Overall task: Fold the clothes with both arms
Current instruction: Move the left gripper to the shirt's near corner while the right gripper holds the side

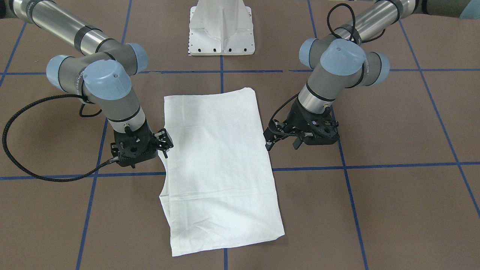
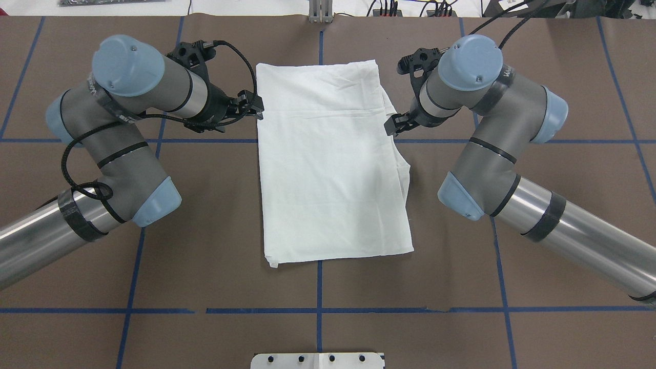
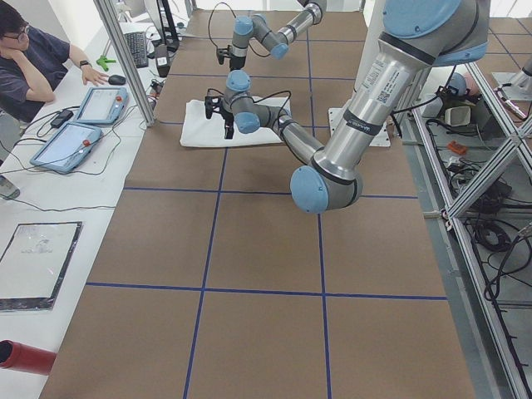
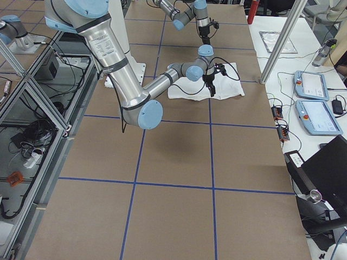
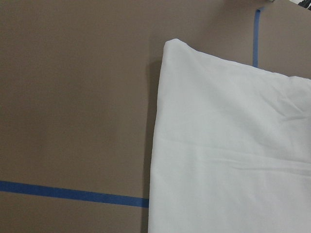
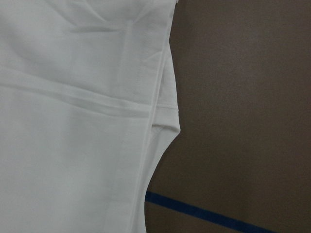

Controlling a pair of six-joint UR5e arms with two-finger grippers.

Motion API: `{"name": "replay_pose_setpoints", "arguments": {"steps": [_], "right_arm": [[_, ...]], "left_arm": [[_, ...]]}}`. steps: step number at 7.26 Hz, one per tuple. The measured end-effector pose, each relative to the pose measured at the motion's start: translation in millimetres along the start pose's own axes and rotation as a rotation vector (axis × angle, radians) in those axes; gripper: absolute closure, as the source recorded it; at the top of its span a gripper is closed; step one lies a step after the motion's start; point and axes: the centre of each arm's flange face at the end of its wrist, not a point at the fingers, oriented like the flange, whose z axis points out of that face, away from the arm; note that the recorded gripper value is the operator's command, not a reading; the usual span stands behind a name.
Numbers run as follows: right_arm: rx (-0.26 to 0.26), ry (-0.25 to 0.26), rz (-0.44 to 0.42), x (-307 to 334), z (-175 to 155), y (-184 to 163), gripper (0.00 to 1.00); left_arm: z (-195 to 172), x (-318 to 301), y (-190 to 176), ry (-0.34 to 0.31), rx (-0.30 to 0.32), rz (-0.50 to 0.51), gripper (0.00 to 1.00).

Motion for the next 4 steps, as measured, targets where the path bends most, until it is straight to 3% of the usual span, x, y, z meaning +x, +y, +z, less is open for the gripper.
{"name": "replay_pose_setpoints", "arguments": {"steps": [2,4], "right_arm": [[-0.031,-0.083,0.102,7,-31,33,0.00],[-0.053,-0.131,0.218,16,-57,65,0.00]], "left_arm": [[7,19,64,0.024,-0.078,-0.115,0.00],[12,30,142,-0.032,-0.140,-0.214,0.00]]}}
